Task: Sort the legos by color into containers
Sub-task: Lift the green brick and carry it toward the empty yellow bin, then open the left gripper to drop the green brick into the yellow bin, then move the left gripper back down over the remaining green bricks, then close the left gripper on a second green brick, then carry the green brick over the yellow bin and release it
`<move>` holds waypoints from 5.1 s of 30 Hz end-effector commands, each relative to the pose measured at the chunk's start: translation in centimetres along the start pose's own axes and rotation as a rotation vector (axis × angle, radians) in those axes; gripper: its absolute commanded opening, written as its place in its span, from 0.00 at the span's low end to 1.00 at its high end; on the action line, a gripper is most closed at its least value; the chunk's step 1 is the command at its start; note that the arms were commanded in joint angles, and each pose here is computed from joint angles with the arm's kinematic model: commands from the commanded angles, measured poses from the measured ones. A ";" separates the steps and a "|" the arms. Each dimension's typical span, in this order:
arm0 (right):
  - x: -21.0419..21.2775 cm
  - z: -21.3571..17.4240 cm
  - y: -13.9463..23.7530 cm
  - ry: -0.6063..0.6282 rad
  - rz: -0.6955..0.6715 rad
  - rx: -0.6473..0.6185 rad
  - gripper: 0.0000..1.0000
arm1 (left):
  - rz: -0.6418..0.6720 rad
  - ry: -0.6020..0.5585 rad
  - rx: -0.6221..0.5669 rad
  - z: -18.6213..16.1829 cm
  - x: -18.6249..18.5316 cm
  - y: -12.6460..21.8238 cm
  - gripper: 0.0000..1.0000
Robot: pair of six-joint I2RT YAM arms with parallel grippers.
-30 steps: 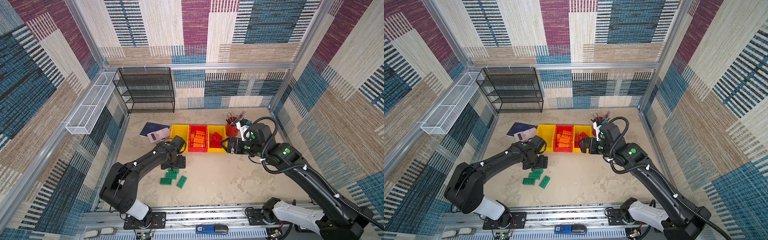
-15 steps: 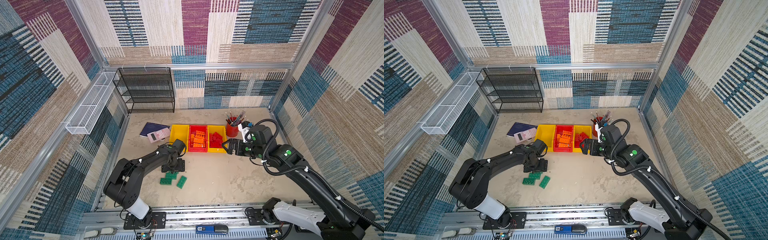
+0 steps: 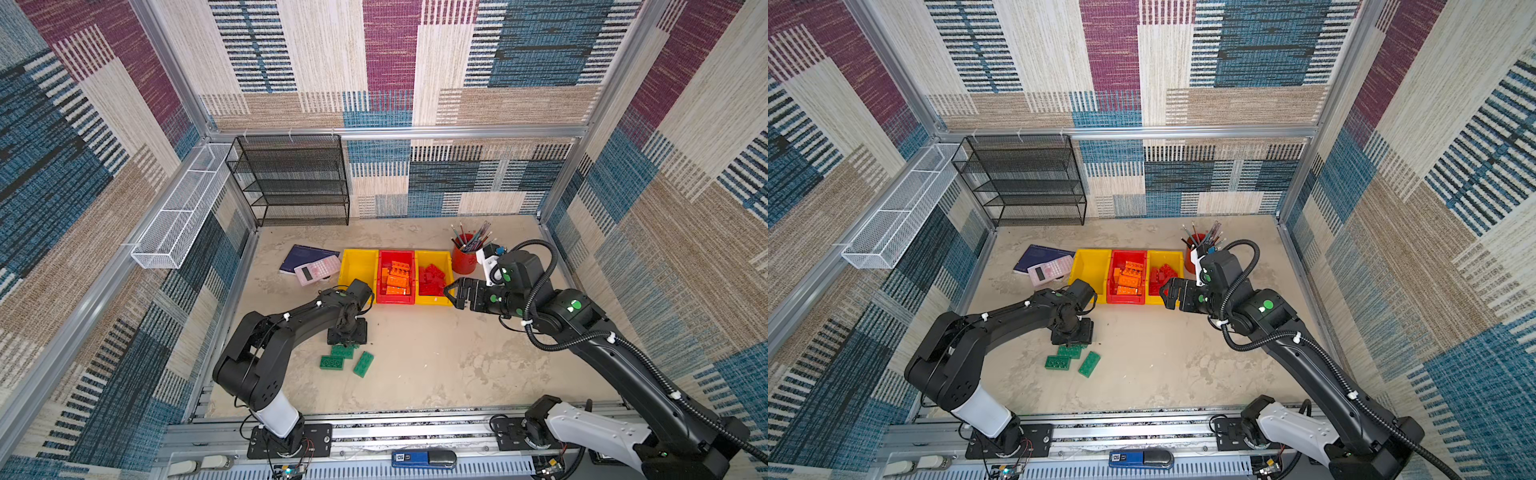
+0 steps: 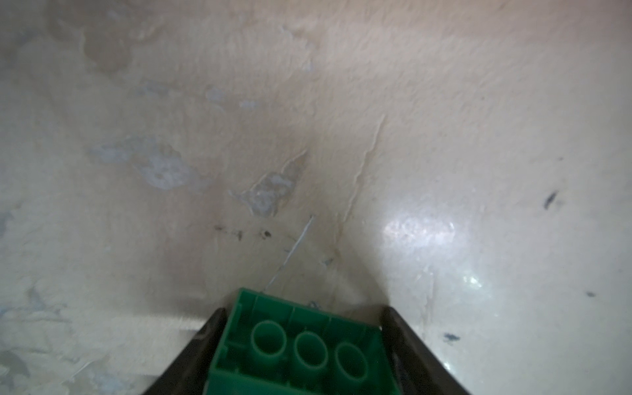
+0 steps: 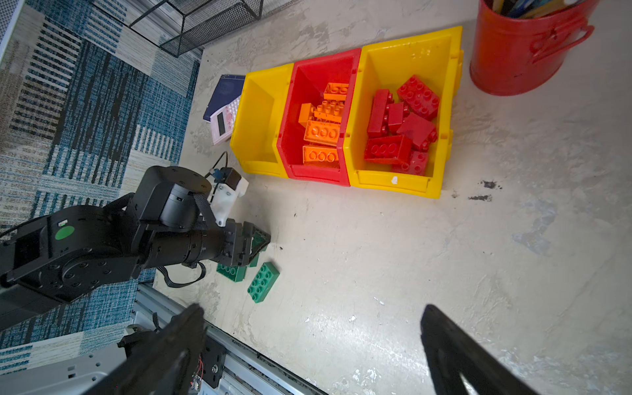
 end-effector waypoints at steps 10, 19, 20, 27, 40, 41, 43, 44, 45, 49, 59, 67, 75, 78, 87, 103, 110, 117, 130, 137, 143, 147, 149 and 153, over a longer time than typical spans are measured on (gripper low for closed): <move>0.2 0.8 -0.2 -0.009 0.005 -0.026 1.00 | 0.059 -0.044 -0.032 2.3 -0.1 2.4 0.59; 0.1 1.0 -0.2 -0.012 -0.011 -0.040 1.00 | 0.046 -0.050 -0.168 8.9 -2.4 7.9 0.59; 0.0 1.1 -0.2 -0.012 -0.014 -0.041 1.00 | 0.042 -0.043 -0.181 10.0 -2.7 8.3 0.59; -0.6 1.2 0.0 -0.027 -0.050 -0.055 1.00 | 0.015 0.021 -0.212 16.0 -3.9 8.7 0.59; -1.7 1.6 -0.1 -0.058 -0.130 -0.069 1.00 | -0.026 0.017 -0.217 22.1 -5.0 7.0 0.74; -1.7 1.8 -0.3 -0.059 -0.134 -0.068 1.00 | -0.024 0.014 -0.221 22.5 -5.0 7.1 0.76; -1.6 2.0 -0.6 -0.057 -0.137 -0.066 1.00 | -0.028 0.006 -0.222 23.0 -5.1 7.4 0.82; -1.5 2.2 -0.6 -0.056 -0.139 -0.067 1.00 | -0.031 0.005 -0.223 23.2 -5.1 7.5 0.85; -1.5 2.3 -0.8 -0.052 -0.139 -0.065 1.00 | -0.039 0.002 -0.224 23.2 -5.2 7.7 0.86; -0.9 3.0 -1.5 -0.032 -0.124 -0.056 1.00 | -0.042 0.002 -0.226 22.6 -4.8 8.7 0.87; 0.6 3.1 -3.1 0.046 -0.043 -0.013 1.00 | 0.022 0.057 -0.241 13.5 1.1 11.2 0.87; 1.3 2.7 -2.9 0.073 0.014 -0.008 1.00 | -0.032 0.220 -0.171 2.9 4.7 8.9 0.88; 1.2 1.7 -2.2 0.076 0.028 0.007 1.00 | -0.071 0.267 -0.159 -2.4 4.7 7.5 0.90; 1.1 1.2 -1.8 0.076 0.027 0.013 1.00 | -0.052 0.255 -0.163 -3.0 4.5 7.2 0.90; 1.1 0.2 -0.1 0.060 0.051 0.015 1.00 | -0.035 0.171 -0.191 -2.5 4.1 5.6 0.90; 0.2 -1.2 0.9 0.025 0.031 0.024 1.00 | -0.059 0.131 -0.140 -2.3 2.5 2.7 0.89; 0.1 -1.1 0.8 0.018 0.026 0.017 1.00 | -0.041 0.118 -0.111 -2.9 2.5 1.8 0.86; 0.4 -0.5 0.2 0.023 0.029 0.012 1.00 | -0.011 0.081 -0.090 -3.2 2.4 0.9 0.82; 0.3 0.1 -0.8 0.029 0.016 0.007 1.00 | 0.061 0.055 -0.071 -2.4 2.6 0.6 0.58; 0.2 0.5 -1.0 0.034 -0.002 -0.003 1.00 | 0.072 0.039 -0.140 0.8 1.6 4.1 0.55; -0.4 0.4 -0.8 0.021 -0.031 -0.017 1.00 | 0.036 0.026 -0.236 7.4 -0.1 8.0 0.55; -0.9 0.3 -0.6 0.001 -0.053 -0.030 1.00 | 0.007 0.047 -0.259 12.3 -0.9 8.8 0.55; -1.1 0.4 -0.5 -0.011 -0.066 -0.040 1.00 | -0.011 0.043 -0.269 14.5 -1.6 8.8 0.55; -1.7 0.4 -0.2 -0.036 -0.098 -0.051 1.00 | -0.014 0.023 -0.260 18.0 -2.7 7.8 0.56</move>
Point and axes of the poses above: each gripper's point midway between its finger pads, its own y axis back along the fingers, its own x axis along the line the jaws close on, z = x × y, the point moved 2 cm from there along y, back along the fingers, and after that the axes turned 6 degrees about y, right-handed, at the moved point
